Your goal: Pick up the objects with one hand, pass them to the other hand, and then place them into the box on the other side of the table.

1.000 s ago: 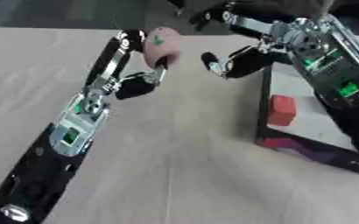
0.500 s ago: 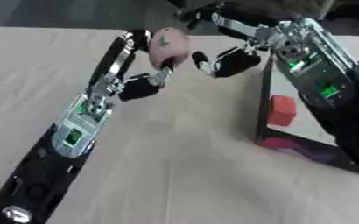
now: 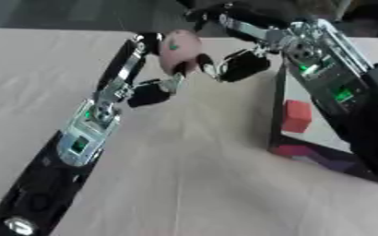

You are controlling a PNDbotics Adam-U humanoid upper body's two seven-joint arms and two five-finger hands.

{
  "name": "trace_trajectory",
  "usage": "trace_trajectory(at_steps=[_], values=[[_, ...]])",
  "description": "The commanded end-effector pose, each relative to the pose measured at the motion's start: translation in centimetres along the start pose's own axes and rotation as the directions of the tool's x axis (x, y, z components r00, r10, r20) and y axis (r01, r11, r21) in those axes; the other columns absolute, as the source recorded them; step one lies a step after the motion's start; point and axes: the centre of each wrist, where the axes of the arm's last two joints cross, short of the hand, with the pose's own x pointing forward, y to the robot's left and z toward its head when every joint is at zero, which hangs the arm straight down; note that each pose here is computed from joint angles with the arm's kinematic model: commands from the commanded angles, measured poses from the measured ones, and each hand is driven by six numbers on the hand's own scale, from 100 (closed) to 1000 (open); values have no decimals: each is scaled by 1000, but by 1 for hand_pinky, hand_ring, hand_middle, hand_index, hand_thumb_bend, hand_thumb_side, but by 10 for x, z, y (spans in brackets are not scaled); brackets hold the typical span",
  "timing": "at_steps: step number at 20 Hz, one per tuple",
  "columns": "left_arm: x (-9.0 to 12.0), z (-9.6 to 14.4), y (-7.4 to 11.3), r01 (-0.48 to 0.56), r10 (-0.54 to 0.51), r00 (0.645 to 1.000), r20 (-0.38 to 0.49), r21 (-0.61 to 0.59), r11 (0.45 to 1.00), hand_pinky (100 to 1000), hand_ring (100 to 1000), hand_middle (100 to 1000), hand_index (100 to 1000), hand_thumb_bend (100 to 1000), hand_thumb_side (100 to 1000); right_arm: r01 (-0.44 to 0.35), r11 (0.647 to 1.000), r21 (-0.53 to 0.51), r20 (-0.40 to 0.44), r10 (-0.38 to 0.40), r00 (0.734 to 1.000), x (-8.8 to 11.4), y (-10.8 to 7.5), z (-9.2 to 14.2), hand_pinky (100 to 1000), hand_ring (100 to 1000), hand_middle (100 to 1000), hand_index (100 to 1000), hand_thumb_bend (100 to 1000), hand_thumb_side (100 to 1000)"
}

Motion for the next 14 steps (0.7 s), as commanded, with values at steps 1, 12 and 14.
trace_trajectory(at_steps=[1,12,14], values=[[11,-8,5,8,-8,999,48,0,1000,697,595,519,485,100,186,-19,1000,-4,20,19,1000,3,-8,-1,958,1000,824,973,100,370],[12,-9,4,27,-25,997,67,-25,999,699,597,520,486,100,176,46,992,115,67,-54,996,0,-4,-4,971,1000,728,928,100,242],[12,-9,4,28,-25,997,71,-29,999,700,597,520,486,100,173,72,988,134,67,-82,994,-1,-2,-4,973,988,693,910,100,241]])
